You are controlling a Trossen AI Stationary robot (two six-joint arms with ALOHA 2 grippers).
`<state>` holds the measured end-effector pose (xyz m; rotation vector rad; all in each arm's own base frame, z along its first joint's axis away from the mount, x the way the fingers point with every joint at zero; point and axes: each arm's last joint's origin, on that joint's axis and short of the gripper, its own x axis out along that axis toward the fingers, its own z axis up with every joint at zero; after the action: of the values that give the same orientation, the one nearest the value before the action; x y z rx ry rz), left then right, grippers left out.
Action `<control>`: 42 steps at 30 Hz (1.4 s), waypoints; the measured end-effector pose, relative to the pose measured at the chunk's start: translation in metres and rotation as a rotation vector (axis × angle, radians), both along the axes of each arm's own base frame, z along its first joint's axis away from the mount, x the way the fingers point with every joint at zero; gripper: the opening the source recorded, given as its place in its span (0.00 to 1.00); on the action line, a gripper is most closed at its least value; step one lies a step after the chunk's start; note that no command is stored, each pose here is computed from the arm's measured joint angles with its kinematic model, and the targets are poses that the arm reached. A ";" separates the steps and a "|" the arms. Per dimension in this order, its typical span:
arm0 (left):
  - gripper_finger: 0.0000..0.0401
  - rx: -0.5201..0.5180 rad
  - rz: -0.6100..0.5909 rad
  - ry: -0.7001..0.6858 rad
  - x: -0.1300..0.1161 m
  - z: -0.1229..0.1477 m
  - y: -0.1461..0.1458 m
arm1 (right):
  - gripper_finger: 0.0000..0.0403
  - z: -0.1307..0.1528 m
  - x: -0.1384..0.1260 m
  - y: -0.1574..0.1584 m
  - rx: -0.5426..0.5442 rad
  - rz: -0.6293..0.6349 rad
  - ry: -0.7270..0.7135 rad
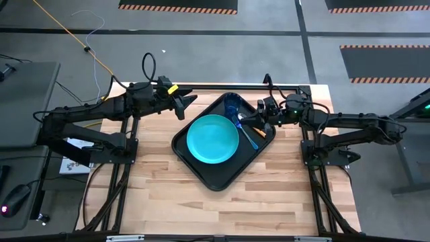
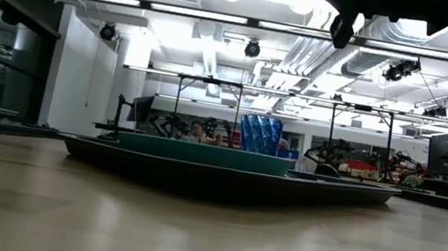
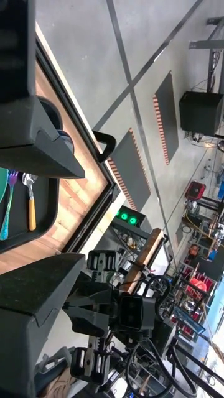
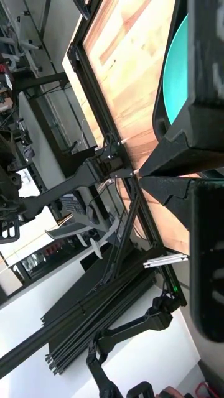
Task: Pick and place plate/cup/fork/spoon on tray
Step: Return to Home Position
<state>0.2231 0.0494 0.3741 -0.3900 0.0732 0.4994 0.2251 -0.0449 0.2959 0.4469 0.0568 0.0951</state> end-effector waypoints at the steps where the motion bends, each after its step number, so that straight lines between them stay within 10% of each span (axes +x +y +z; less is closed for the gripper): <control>1: 0.49 0.000 0.000 0.000 0.000 0.000 0.000 | 0.00 0.000 0.000 0.000 0.000 0.000 0.000; 25: 0.47 0.030 -0.036 0.015 0.001 0.000 -0.003 | 0.00 0.000 0.000 0.000 0.004 0.001 0.000; 33: 0.05 0.094 -0.067 0.039 0.004 0.000 -0.028 | 0.00 0.000 0.000 0.000 0.010 0.006 0.001; 42: 0.00 0.096 -0.250 -0.092 -0.021 -0.022 -0.033 | 0.00 0.000 0.000 0.000 0.011 0.017 0.001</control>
<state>0.2023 0.0165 0.3517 -0.3037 0.0084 0.2365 0.2250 -0.0444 0.2960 0.4573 0.0611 0.1120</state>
